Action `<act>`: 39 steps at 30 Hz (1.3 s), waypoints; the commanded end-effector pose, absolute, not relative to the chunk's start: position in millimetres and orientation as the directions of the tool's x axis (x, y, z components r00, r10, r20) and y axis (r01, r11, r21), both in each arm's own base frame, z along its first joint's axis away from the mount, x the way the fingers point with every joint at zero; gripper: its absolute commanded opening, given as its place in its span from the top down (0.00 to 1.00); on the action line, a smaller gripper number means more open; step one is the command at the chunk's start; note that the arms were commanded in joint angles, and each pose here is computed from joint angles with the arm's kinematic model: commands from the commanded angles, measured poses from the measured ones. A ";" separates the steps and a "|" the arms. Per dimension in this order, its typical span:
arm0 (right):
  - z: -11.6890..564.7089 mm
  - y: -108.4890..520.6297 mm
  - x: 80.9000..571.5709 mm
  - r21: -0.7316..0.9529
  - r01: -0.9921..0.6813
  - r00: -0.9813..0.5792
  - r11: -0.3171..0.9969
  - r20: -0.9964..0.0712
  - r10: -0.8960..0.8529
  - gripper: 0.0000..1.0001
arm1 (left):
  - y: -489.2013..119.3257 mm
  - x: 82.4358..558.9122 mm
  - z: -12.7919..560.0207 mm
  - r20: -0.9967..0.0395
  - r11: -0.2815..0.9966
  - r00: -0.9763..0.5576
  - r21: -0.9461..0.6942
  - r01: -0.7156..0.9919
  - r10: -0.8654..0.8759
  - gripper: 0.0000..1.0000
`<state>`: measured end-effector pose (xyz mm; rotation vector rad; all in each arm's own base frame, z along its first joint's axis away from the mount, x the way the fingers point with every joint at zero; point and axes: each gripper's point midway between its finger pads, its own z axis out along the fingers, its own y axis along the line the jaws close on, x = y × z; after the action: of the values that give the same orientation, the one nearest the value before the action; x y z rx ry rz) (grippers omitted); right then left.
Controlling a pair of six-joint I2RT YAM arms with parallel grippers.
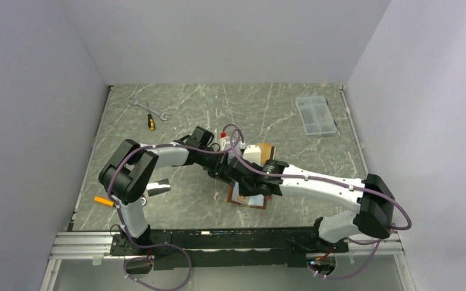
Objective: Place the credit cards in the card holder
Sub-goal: Turn over the card slot in the card holder.
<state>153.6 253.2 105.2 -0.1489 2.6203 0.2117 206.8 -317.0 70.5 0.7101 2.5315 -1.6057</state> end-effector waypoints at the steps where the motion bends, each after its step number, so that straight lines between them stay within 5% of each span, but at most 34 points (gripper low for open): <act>1: 113.3 257.5 179.6 0.141 -0.054 -0.817 0.989 -0.575 0.037 1.00 | -319.9 205.1 91.9 -0.331 0.274 -0.882 -0.861 0.428 0.336 1.00; 12: 58.9 220.5 171.6 0.212 0.076 -0.866 0.974 -0.469 0.170 1.00 | -313.8 207.4 97.5 -0.327 0.267 -0.888 -0.868 0.418 0.324 1.00; 23: 73.1 228.3 188.8 0.414 0.041 -0.825 0.910 -0.499 0.264 1.00 | -309.5 209.7 76.3 -0.302 0.310 -0.895 -0.860 0.405 0.329 1.00; 36: 24.2 217.9 177.2 0.372 0.063 -0.872 0.926 -0.431 0.232 1.00 | -309.9 213.4 43.1 -0.352 0.403 -0.840 -0.756 0.515 0.413 1.00; 39: 16.0 210.3 172.8 0.364 0.078 -0.877 0.928 -0.418 0.237 1.00 | -303.9 218.2 33.1 -0.360 0.439 -0.821 -0.711 0.549 0.443 0.90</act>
<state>182.6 223.8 33.6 0.2354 2.5799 0.5074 216.6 -306.0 49.0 0.7614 2.5469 -1.4743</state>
